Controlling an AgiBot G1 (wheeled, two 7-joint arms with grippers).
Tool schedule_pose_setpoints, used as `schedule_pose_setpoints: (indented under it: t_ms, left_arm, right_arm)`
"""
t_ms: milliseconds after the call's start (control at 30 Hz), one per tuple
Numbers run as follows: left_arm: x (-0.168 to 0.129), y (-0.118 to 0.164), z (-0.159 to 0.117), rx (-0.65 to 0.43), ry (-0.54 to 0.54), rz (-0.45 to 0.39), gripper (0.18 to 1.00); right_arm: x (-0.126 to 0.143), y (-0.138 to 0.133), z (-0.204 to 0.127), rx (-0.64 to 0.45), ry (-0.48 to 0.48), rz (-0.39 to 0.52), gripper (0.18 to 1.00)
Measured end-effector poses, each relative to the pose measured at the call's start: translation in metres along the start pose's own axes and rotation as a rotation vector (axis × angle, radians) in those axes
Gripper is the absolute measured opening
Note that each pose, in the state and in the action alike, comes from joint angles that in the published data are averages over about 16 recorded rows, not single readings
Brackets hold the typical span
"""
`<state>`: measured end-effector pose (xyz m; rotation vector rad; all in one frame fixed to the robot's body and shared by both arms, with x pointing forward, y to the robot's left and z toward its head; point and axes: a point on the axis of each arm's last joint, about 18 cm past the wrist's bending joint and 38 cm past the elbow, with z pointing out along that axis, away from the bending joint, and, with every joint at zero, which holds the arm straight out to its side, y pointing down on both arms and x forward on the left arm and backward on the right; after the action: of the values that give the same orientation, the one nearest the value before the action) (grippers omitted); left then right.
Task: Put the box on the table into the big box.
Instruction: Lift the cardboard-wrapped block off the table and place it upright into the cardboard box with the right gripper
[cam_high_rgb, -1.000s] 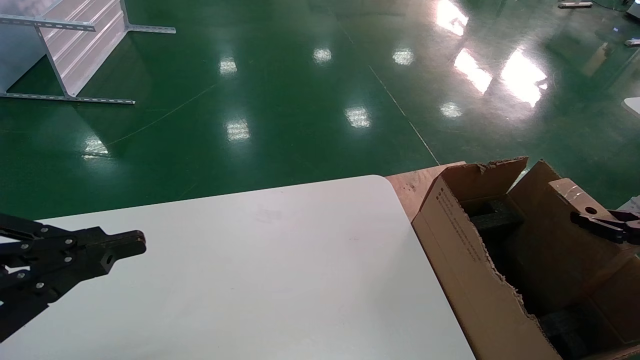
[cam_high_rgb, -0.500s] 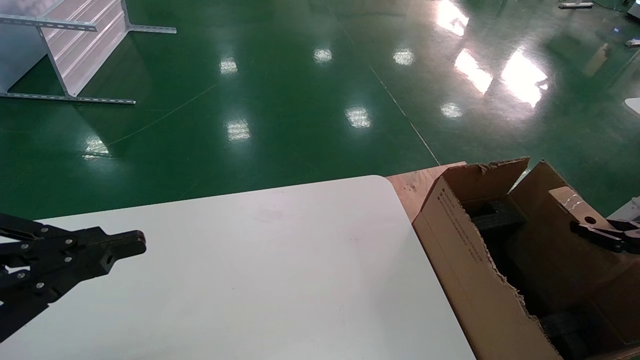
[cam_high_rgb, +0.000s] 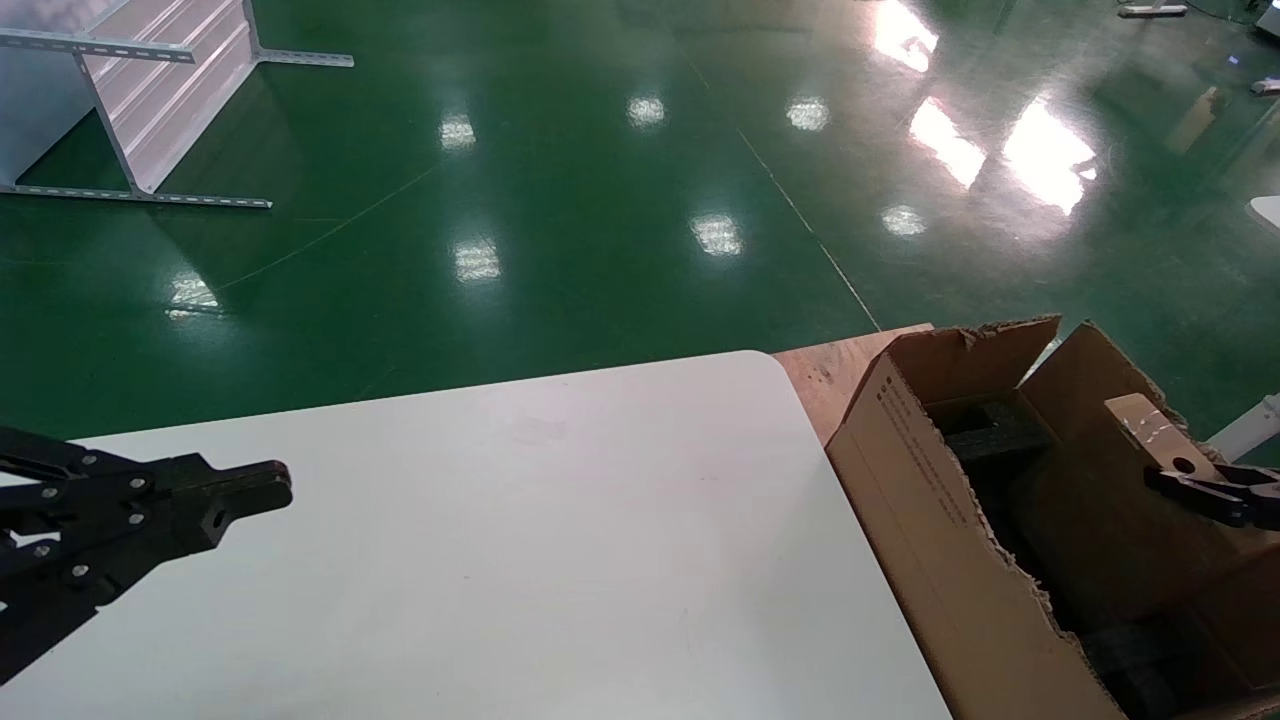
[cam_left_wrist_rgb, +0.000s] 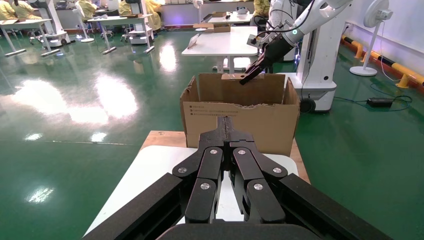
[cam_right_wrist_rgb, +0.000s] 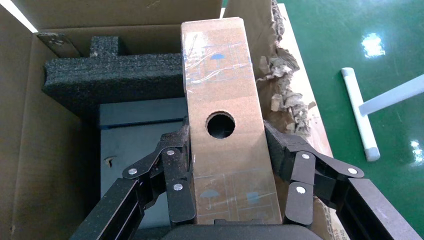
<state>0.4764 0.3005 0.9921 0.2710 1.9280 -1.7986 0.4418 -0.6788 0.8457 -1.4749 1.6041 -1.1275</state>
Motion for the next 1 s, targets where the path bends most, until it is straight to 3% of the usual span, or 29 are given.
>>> schedule_pose_setpoints:
  t_ms: [533, 867, 1000]
  left_arm:
    - [0.0000, 0.0000, -0.0001, 0.000, 0.000, 0.000, 0.207]
    - [-0.0001, 0.0000, -0.0001, 0.000, 0.000, 0.000, 0.283]
    - [-0.0001, 0.0000, -0.0001, 0.000, -0.001, 0.000, 0.352]
  right_arm:
    - [-0.0003, 0.0016, 0.0009, -0.009, -0.006, -0.017, 0.509]
    - [-0.0002, 0.0016, 0.0008, -0.009, -0.005, -0.018, 0.608]
    - [-0.0018, -0.0014, 0.0015, 0.000, -0.010, -0.018, 0.678]
